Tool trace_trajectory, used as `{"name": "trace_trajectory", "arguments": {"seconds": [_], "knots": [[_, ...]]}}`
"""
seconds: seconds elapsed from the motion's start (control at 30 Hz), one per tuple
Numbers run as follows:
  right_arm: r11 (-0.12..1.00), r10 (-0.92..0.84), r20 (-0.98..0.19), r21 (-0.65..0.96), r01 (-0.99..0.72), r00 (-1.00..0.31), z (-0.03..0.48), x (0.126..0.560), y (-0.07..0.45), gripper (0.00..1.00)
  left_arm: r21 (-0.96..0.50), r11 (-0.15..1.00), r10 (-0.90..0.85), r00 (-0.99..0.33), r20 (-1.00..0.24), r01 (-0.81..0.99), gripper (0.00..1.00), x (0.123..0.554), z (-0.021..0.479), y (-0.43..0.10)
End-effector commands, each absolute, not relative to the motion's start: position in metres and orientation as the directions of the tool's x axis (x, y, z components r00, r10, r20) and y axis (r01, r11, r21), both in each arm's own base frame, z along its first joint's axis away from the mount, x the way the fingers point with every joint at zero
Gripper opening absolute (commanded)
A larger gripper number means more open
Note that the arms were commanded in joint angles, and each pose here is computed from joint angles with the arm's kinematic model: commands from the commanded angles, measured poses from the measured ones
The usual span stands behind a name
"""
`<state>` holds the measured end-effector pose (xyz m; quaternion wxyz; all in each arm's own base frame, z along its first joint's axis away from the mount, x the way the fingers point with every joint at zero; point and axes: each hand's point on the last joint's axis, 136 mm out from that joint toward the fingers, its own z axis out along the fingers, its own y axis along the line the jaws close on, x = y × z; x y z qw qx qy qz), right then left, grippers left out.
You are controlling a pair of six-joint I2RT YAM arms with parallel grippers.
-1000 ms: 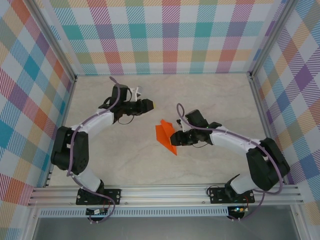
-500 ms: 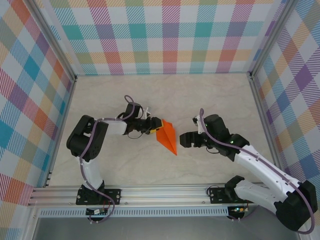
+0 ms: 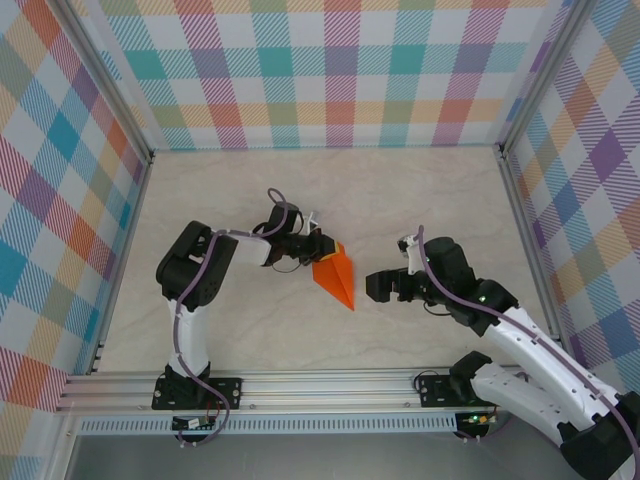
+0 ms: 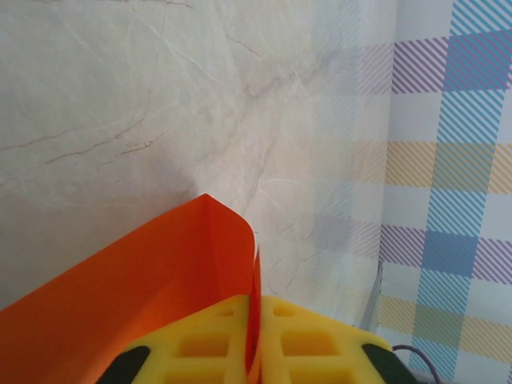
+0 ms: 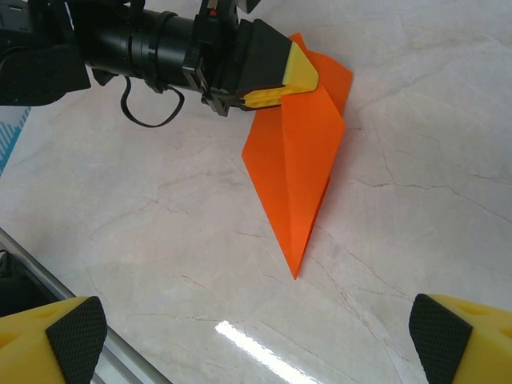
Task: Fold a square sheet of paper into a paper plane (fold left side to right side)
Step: Turn over the paper at the center of the table.
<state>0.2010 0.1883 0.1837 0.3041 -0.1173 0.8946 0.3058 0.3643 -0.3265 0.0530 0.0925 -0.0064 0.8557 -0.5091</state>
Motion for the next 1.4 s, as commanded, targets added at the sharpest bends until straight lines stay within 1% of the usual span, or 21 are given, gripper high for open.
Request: {"name": "trace_trajectory", "arguments": {"seconds": [0.0, 0.13, 0.2, 0.27, 0.37, 0.4, 0.53, 0.67, 0.93, 1.0, 1.13, 1.23, 1.27, 1.37], "knots": [[0.727, 0.009, -0.592, 0.557, -0.402, -0.806, 0.187, 0.198, 0.196, 1.00, -0.873, 0.439, -0.098, -0.955, -0.279, 0.210, 0.04, 0.368, 0.112, -0.331], [0.540, 0.110, -0.541, 0.737, -0.406, -0.834, 0.213, 0.203, 0.206, 1.00, -0.837, 0.442, -0.119, -0.904, -0.410, 0.321, 0.02, 0.363, 0.178, -0.319], [0.472, 0.144, -0.536, 0.776, -0.418, -0.832, 0.223, 0.208, 0.206, 1.00, -0.810, 0.446, -0.139, -0.865, -0.483, 0.381, 0.01, 0.359, 0.216, -0.310], [0.427, 0.154, -0.538, 0.792, -0.435, -0.829, 0.231, 0.211, 0.206, 1.00, -0.789, 0.439, -0.165, -0.824, -0.542, 0.430, 0.00, 0.353, 0.251, -0.303], [0.319, 0.124, -0.569, 0.799, -0.510, -0.813, 0.251, 0.207, 0.215, 1.00, -0.763, 0.410, -0.200, -0.768, -0.609, 0.499, 0.00, 0.342, 0.300, -0.295], [0.281, 0.114, -0.582, 0.796, -0.536, -0.805, 0.258, 0.206, 0.218, 1.00, -0.758, 0.395, -0.210, -0.752, -0.625, 0.519, 0.00, 0.339, 0.314, -0.294], [0.192, 0.099, -0.624, 0.776, -0.601, -0.775, 0.277, 0.206, 0.227, 1.00, -0.743, 0.322, -0.251, -0.704, -0.664, 0.586, 0.00, 0.322, 0.362, -0.289], [0.143, 0.072, -0.661, 0.748, -0.648, -0.747, 0.292, 0.206, 0.240, 1.00, -0.728, 0.268, -0.263, -0.679, -0.686, 0.631, 0.00, 0.305, 0.390, -0.288], [0.085, 0.044, -0.668, 0.743, -0.664, -0.743, 0.310, 0.222, 0.274, 1.00, -0.721, 0.208, -0.258, -0.674, -0.693, 0.661, 0.00, 0.286, 0.409, -0.288], [0.064, 0.041, -0.674, 0.738, -0.672, -0.737, 0.316, 0.224, 0.281, 0.96, -0.725, 0.197, -0.258, -0.678, -0.688, 0.660, 0.00, 0.284, 0.411, -0.289], [0.042, 0.054, -0.682, 0.732, -0.681, -0.730, 0.328, 0.229, 0.288, 0.75, -0.733, 0.188, -0.247, -0.691, -0.679, 0.654, 0.00, 0.282, 0.408, -0.291], [0.038, 0.070, -0.689, 0.724, -0.689, -0.721, 0.334, 0.229, 0.287, 0.65, -0.746, 0.192, -0.228, -0.710, -0.666, 0.638, 0.00, 0.282, 0.401, -0.293], [0.039, 0.071, -0.689, 0.724, -0.689, -0.721, 0.334, 0.228, 0.286, 0.57, -0.750, 0.194, -0.223, -0.716, -0.662, 0.633, 0.00, 0.283, 0.398, -0.294], [0.051, 0.065, -0.692, 0.722, -0.690, -0.719, 0.333, 0.226, 0.285, 0.41, -0.760, 0.208, -0.209, -0.731, -0.649, 0.615, 0.00, 0.285, 0.387, -0.295]]}}
